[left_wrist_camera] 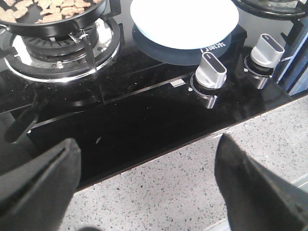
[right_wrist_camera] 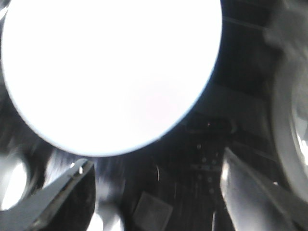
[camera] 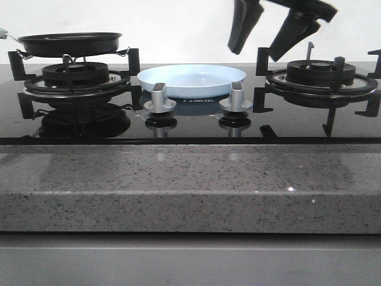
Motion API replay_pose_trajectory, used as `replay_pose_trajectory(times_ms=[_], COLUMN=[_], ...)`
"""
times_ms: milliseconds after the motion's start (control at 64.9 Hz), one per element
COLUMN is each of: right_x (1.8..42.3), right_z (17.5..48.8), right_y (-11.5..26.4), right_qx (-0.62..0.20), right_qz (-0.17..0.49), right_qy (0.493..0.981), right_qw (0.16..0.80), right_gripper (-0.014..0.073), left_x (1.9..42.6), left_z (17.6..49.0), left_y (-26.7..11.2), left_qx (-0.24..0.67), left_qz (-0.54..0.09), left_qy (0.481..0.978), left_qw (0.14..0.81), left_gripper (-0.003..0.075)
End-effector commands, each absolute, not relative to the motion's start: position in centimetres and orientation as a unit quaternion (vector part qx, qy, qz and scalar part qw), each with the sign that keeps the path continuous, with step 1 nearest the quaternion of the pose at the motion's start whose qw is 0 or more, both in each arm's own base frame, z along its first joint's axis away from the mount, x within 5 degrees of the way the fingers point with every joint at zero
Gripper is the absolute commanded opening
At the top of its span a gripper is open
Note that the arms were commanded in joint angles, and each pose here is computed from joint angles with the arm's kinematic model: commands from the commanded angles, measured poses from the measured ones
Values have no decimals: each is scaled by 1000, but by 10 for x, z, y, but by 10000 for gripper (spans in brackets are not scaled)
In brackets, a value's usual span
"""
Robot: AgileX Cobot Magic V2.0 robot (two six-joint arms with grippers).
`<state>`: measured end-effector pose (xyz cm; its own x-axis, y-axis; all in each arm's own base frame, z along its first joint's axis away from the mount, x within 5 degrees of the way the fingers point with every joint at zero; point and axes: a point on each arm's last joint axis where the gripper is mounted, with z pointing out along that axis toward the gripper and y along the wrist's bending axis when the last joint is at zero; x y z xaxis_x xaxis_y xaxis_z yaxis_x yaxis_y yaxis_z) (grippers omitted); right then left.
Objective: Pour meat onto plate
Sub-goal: 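Lower the right gripper to the rim of the pale blue plate, then grasp the plate rim with the right gripper and lift it up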
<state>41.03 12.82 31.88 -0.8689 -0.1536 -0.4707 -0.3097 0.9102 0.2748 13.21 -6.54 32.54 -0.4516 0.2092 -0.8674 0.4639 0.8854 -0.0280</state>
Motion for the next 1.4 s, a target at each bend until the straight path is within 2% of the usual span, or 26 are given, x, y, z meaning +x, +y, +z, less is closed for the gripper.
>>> replay_pose_trajectory(times_ms=[0,323,616,832,1109,1294,1386], right_x=[415,454,472,475,474,474,474], right_z=[348,333,317,309,308,309,311], right_y=[129,125,126,127,127,128,129], right_qx=[-131,-149,-161,-168,-169,-169,-167], right_qz=[188,178,179,180,180,183,194], right_qy=[937,942,942,942,943,942,939], right_qw=[265,242,236,227,225,225,230], right_gripper=[557,557,541,367,79,-41,-69], left_x=[135,135,135,135,135,135,135], left_z=[342,342,342,342,342,342,342], left_y=[-68,-68,-68,-68,-68,-68,-68], left_qx=[191,191,189,189,189,189,189], left_qz=[-146,-147,-149,-149,-149,-149,-149], left_qy=[815,815,816,816,816,816,816], left_qw=[527,526,526,526,526,526,526], left_gripper=[564,564,564,564,564,564,564])
